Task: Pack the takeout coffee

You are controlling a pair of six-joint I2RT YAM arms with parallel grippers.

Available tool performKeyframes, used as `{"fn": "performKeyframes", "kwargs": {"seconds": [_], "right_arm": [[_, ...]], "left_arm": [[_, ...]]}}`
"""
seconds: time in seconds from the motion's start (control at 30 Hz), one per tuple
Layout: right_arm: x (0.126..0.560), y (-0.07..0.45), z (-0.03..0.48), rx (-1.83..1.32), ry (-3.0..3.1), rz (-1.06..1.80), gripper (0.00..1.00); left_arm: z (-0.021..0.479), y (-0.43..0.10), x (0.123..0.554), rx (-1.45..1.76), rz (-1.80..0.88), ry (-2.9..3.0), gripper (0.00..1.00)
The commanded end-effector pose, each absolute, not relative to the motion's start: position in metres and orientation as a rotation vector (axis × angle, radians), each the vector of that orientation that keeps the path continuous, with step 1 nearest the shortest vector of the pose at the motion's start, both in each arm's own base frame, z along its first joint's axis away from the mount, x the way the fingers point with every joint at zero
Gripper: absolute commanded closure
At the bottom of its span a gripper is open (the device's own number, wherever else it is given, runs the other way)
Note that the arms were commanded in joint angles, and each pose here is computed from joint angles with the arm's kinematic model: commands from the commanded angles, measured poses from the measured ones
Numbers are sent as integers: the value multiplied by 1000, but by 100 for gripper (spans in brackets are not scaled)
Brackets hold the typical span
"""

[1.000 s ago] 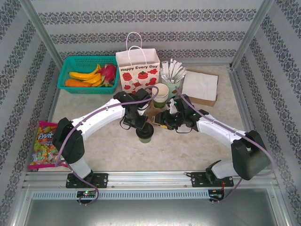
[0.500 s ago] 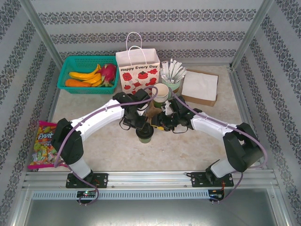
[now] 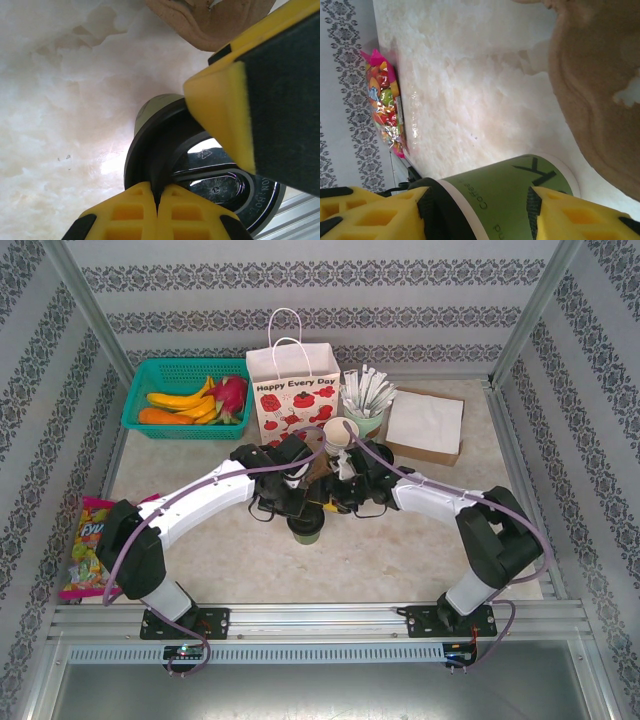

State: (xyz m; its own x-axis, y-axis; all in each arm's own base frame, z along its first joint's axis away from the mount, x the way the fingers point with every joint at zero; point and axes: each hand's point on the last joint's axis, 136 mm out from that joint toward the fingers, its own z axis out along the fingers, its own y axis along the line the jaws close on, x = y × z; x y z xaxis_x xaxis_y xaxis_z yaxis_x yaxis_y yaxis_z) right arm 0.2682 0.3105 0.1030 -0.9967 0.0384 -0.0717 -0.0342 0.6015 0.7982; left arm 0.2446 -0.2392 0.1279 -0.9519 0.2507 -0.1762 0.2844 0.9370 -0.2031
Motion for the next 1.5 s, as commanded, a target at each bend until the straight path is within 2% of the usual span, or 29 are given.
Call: {"fn": "performKeyframes", "kwargs": {"seconds": [0.0, 0.17, 0.37, 0.5, 0.57, 0.83, 1.07, 1.47], "right_arm": [[226, 311, 58, -27, 2956, 1290, 46], [228, 313, 63, -41, 2933, 1285, 46], [249, 301, 110, -63, 2735, 1202, 36], [255, 278, 117, -32, 2662, 1109, 20], [252, 268, 116, -27, 2647, 1089, 3], [235, 249, 117, -83, 2542, 1070, 2], [220, 256, 125, -266, 2423, 1143, 2], [218, 276, 118, -408, 2377, 1129, 2]], "left_arm": [[85, -254, 231, 465, -334, 3024, 100], [85, -247, 233, 430, -276, 3028, 100], [93, -233, 241, 365, -156, 2997, 100], [101, -230, 245, 335, -131, 2983, 100], [106, -231, 247, 305, -131, 2978, 100], [118, -228, 253, 146, -111, 2965, 100], [117, -230, 255, 75, -105, 2985, 100], [110, -231, 253, 69, -95, 3007, 100]]}}
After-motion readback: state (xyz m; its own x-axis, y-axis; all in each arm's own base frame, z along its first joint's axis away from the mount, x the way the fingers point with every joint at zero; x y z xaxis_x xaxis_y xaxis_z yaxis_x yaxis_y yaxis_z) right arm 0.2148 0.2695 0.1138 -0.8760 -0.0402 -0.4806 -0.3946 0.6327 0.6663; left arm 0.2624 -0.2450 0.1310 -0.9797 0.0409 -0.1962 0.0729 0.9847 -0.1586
